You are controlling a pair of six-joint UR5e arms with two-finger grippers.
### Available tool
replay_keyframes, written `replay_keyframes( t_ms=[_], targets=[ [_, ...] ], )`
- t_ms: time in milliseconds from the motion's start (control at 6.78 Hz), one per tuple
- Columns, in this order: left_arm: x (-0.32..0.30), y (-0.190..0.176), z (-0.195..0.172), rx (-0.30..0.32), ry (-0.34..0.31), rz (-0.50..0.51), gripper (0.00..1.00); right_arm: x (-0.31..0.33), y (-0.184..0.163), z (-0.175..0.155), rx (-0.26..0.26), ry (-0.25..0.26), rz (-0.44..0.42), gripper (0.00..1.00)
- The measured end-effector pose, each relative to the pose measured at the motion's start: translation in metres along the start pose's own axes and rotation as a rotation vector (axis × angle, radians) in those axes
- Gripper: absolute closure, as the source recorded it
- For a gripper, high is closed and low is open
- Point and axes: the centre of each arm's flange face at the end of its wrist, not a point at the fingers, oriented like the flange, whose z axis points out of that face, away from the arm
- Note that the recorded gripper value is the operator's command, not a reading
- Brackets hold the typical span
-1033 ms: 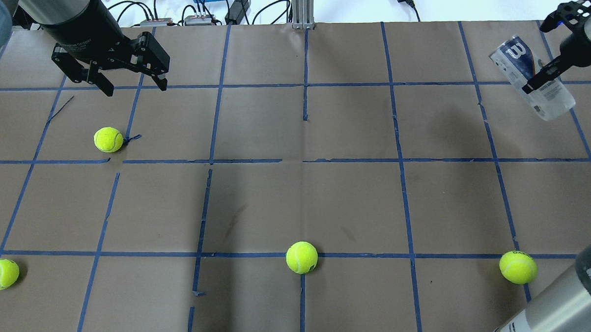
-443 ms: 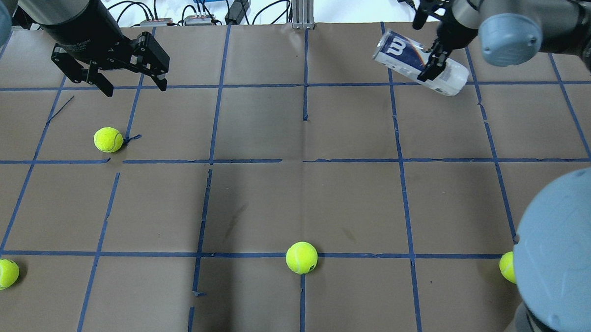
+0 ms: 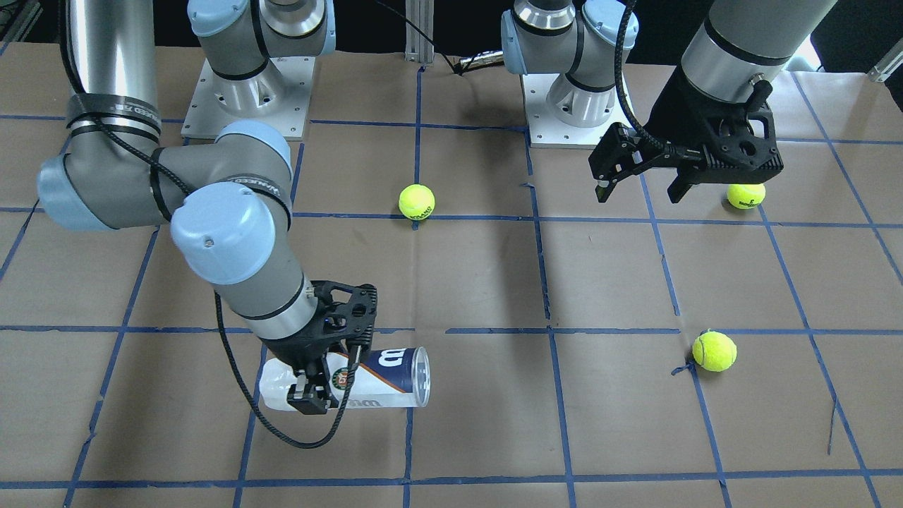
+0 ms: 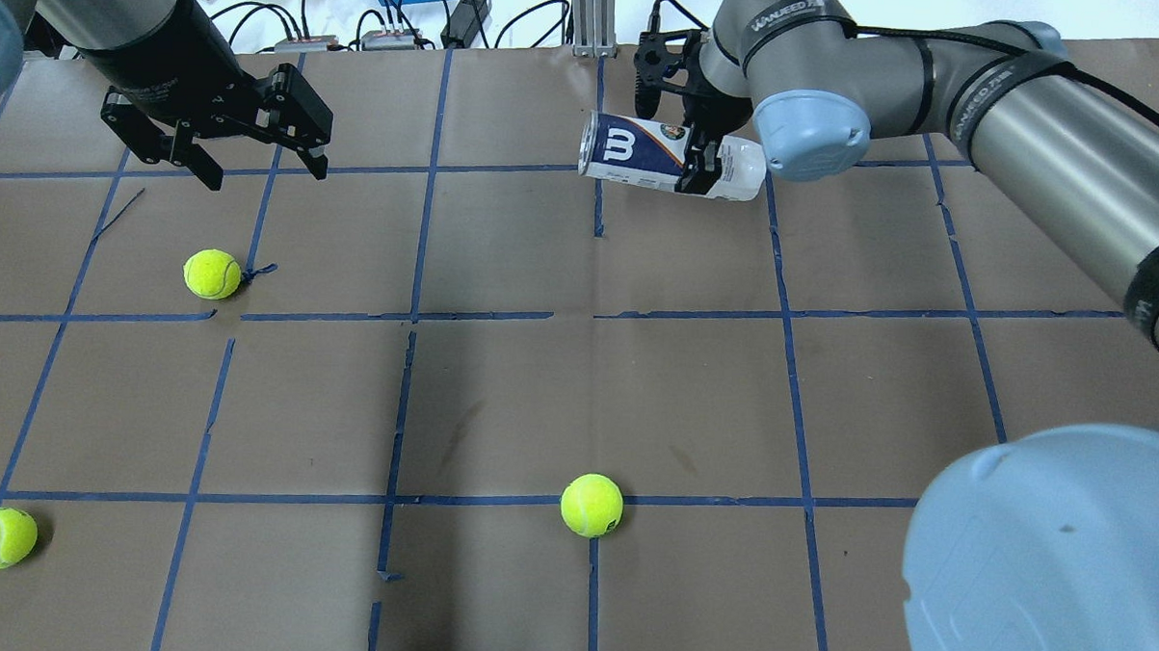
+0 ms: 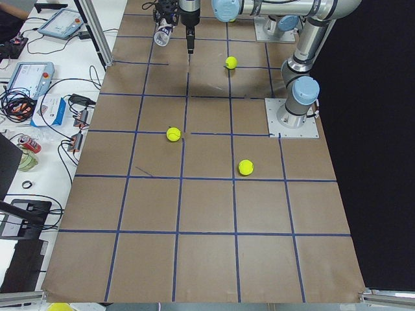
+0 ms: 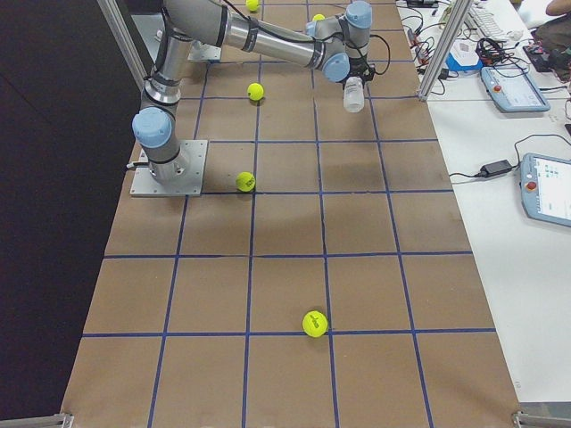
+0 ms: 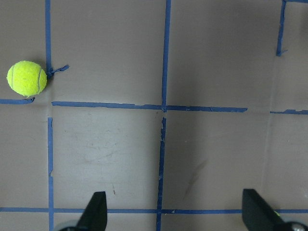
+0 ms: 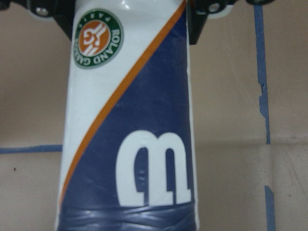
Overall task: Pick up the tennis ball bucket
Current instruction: 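Lift the can, tip it sideways and carry it toward the table center, then open the right gripper to lay the can down and withdraw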
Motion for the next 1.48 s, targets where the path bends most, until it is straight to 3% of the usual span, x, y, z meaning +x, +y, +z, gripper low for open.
replay_keyframes(
  t_ms=[295, 590, 738, 885, 1328, 1475],
  targets=[
    [0.000, 0.000, 0.000, 0.000, 0.000, 0.000, 0.00, -0.010, -0.026, 0.040, 0.014, 0.004, -0.058, 0.23],
    [0.000, 0.000, 0.000, -0.001, 0.000, 0.000, 0.00, -0.038, -0.079, 0.070, -0.008, 0.013, -0.120, 0.22],
    [0.000, 0.000, 0.000, -0.001, 0.000, 0.000, 0.00, -0.048, -0.093, 0.076, -0.017, 0.012, -0.121, 0.13],
    [0.000, 0.000, 0.000, -0.001, 0.000, 0.000, 0.00, -0.055, -0.101, 0.086, -0.022, 0.002, -0.094, 0.00],
    [0.000, 0.000, 0.000, 0.001, 0.000, -0.001, 0.00, -0.060, -0.106, 0.094, -0.032, 0.003, 0.014, 0.00],
    [0.000, 0.000, 0.000, 0.001, 0.000, -0.001, 0.00, -0.053, -0.103, 0.079, -0.028, 0.026, 0.066, 0.00]
  ],
)
